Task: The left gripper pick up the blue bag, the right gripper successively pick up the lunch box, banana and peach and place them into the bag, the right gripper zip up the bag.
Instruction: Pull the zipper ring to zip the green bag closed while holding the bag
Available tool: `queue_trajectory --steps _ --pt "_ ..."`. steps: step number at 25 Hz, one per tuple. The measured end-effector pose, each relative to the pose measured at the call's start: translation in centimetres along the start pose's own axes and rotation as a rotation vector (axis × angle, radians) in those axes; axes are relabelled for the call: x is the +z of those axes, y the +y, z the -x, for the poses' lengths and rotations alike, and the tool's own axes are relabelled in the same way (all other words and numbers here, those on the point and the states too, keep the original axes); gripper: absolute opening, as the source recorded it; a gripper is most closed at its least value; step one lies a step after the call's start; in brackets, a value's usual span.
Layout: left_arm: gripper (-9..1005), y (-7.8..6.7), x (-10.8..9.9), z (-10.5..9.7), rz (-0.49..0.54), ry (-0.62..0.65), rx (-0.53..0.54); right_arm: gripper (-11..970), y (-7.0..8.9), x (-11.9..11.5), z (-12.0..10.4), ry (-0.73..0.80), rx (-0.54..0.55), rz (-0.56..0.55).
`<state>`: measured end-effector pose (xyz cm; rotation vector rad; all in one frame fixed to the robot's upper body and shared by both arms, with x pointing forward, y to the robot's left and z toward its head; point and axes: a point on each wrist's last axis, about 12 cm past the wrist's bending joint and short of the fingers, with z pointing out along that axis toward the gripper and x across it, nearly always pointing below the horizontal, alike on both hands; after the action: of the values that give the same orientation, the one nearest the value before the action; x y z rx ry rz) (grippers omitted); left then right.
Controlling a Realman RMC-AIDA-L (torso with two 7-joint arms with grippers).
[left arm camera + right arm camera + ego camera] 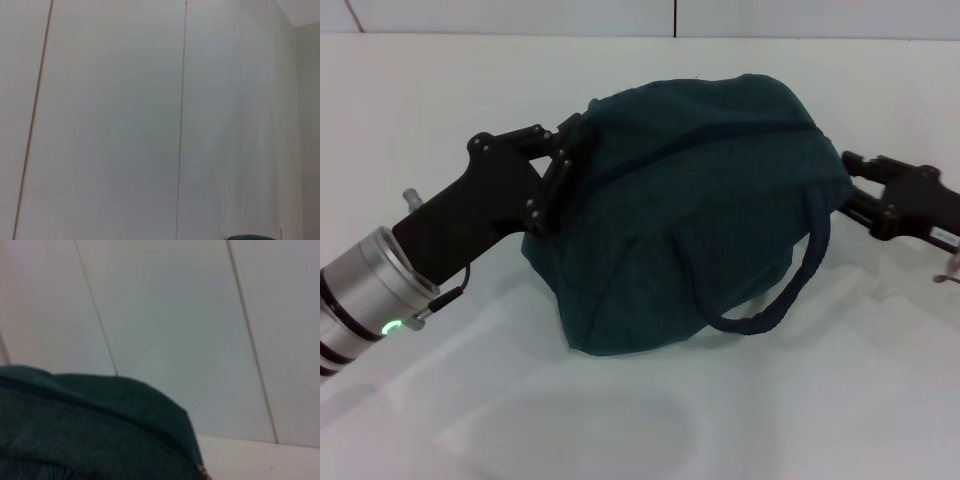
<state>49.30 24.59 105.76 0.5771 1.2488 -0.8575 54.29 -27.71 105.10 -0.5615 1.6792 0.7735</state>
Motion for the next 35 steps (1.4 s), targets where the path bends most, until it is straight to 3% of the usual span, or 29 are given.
queue_trajectory --steps 9,19,35 --pt "47 0.0 0.1 0.0 0.001 -0.004 0.003 418 1.0 2.4 1.0 0.018 -0.041 0.105" --pt "48 0.1 0.1 0.0 0.010 -0.007 0.007 417 0.5 0.1 0.4 0.000 -0.029 0.051" --pt "72 0.3 0.3 0.2 0.008 -0.006 0.019 410 -0.6 1.1 1.0 0.032 -0.075 -0.009"
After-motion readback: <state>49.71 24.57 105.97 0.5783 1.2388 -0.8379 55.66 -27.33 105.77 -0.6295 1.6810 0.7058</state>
